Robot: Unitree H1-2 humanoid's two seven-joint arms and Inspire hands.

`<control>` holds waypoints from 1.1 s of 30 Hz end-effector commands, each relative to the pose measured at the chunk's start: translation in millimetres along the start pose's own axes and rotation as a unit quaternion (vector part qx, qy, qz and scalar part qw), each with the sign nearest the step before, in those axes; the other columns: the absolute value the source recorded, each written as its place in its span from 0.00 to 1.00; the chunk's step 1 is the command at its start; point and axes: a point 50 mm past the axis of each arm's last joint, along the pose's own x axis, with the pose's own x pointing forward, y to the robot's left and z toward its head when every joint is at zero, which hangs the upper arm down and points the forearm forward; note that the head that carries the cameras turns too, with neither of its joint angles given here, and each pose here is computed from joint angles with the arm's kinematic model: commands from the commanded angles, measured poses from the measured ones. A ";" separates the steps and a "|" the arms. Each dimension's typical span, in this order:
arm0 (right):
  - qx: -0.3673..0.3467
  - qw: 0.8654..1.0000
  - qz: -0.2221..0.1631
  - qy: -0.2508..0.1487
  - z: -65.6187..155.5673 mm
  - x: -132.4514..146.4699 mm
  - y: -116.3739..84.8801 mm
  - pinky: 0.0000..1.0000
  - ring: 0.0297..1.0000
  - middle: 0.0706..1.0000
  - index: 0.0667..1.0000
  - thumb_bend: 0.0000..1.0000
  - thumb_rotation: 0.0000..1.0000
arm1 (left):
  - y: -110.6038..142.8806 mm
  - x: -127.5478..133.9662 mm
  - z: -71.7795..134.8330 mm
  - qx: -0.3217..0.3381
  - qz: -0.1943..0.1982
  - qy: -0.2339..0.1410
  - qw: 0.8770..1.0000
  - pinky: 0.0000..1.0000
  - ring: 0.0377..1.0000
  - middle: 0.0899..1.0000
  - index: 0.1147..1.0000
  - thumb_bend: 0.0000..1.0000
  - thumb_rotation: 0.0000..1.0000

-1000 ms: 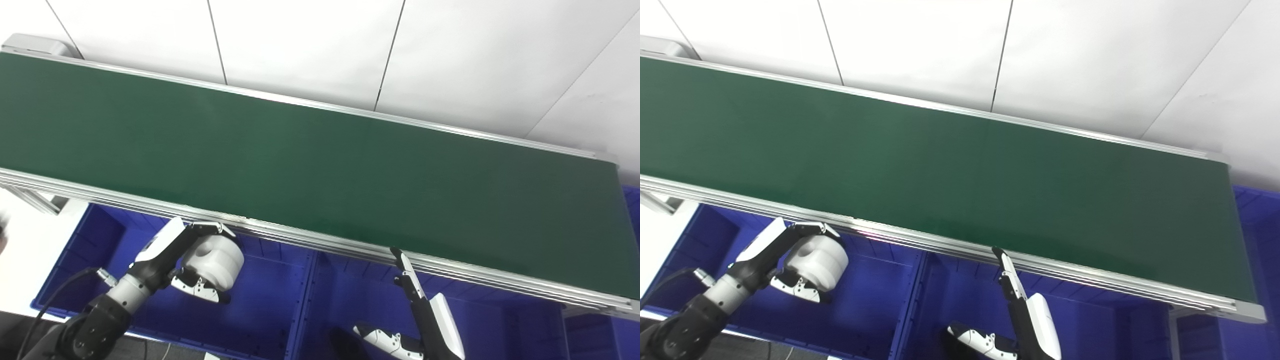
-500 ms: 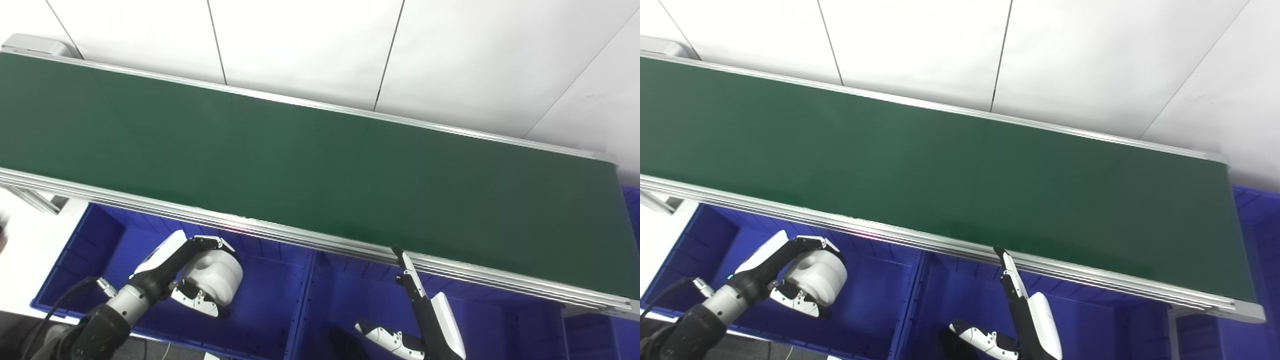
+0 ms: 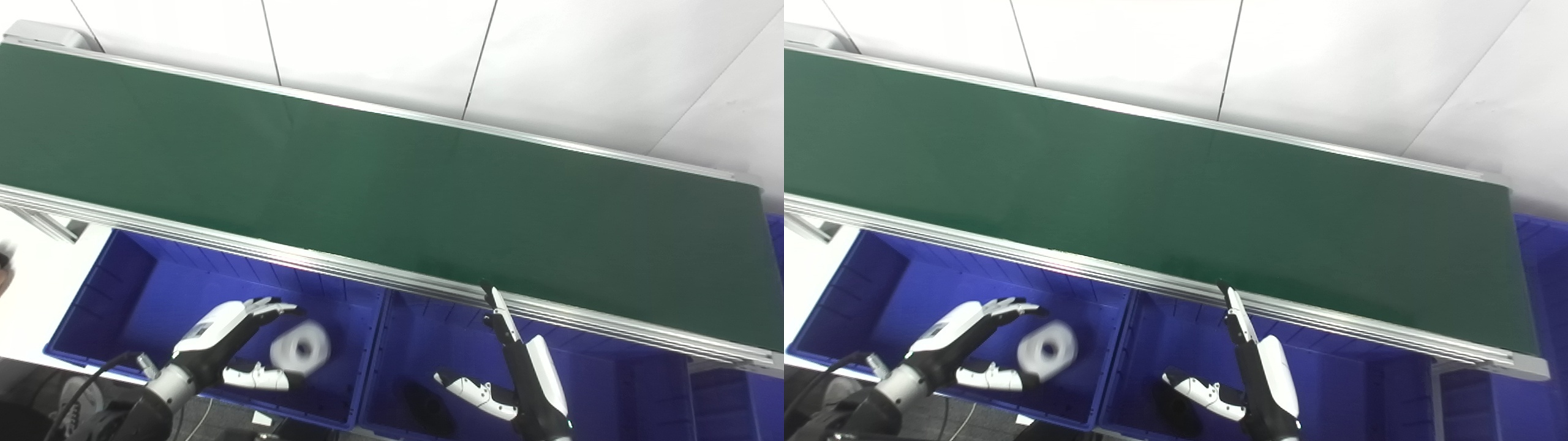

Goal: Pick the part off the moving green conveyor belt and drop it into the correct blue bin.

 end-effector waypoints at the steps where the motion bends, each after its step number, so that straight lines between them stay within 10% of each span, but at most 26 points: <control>1: 0.010 1.000 -0.008 -0.014 10.4 1.1 -1.0 0.87 0.97 1.00 1.00 0.74 0.65 | 15.4 -3.4 -0.2 0.013 0.012 -0.027 0.999 1.00 0.95 0.88 0.81 0.84 0.93; 15: 0.012 1.000 -0.001 -0.008 17.8 -5.7 9.3 0.88 0.98 1.00 1.00 0.76 0.63 | 12.8 24.3 13.2 -0.128 0.041 -0.184 0.974 0.83 0.86 0.87 0.85 0.85 0.86; 33: 0.021 1.000 -0.006 -0.002 23.3 6.4 38.0 0.85 0.97 1.00 1.00 0.78 0.58 | 13.4 30.0 -11.6 -0.162 0.097 -0.147 0.971 0.83 0.86 0.88 0.88 0.81 0.74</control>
